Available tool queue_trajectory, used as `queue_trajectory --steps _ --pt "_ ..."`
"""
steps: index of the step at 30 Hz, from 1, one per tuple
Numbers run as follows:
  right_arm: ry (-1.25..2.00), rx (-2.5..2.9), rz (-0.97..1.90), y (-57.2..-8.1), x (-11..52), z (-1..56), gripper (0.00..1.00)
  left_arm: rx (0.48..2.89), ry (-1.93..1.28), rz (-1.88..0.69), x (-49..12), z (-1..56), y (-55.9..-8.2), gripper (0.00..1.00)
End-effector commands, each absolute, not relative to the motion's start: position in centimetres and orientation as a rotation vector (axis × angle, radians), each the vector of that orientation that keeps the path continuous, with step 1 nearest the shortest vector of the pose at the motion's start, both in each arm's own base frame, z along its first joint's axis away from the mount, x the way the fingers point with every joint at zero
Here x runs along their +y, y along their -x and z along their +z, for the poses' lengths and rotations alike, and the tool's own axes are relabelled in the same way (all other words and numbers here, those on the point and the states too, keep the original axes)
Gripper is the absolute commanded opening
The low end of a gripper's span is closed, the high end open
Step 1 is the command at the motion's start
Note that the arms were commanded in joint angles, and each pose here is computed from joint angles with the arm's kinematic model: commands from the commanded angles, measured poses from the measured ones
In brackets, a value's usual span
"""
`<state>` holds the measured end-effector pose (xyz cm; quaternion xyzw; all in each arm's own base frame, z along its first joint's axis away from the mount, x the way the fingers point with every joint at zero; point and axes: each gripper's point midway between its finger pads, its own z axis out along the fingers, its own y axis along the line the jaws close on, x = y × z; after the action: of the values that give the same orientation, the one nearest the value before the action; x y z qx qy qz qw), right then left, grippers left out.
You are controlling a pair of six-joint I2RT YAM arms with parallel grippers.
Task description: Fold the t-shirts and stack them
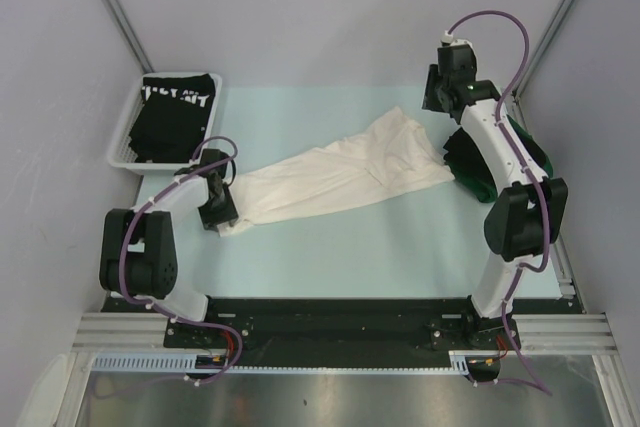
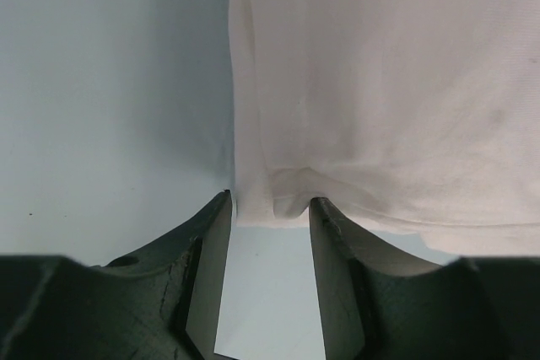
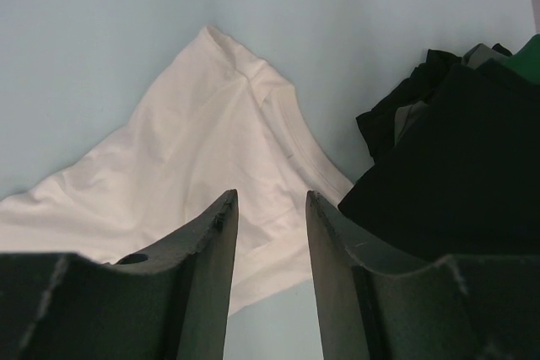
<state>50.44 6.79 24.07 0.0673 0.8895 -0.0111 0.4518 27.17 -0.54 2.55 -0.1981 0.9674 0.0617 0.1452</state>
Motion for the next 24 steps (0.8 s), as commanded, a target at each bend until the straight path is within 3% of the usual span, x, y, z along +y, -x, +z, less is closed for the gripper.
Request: queue_trajectory --steps 1,13,14,17,24 --pt "-0.183 2.109 -0.005 -49.9 6.4 27.7 0.43 2.775 0.532 0.209 -0.3 3.0 -27.6 0.47" --pt "-0.19 2.087 -0.022 -48.8 5.4 29.2 0.44 2.816 0.529 0.14 -1.2 1.4 -26.3 0.37" --pt "-0.194 2.086 -0.023 -48.7 5.3 29.3 0.44 2.831 0.527 0.14 -1.2 1.1 -26.1 0.29" --pt "-0.201 2.079 -0.024 -48.6 5.2 29.6 0.44 2.843 0.516 0.134 -1.3 0.8 -25.8 0.17" --pt "-0.213 2.069 -0.017 -48.4 5.0 30.0 0.44 2.881 0.441 0.043 -2.5 1.2 -24.9 0.01"
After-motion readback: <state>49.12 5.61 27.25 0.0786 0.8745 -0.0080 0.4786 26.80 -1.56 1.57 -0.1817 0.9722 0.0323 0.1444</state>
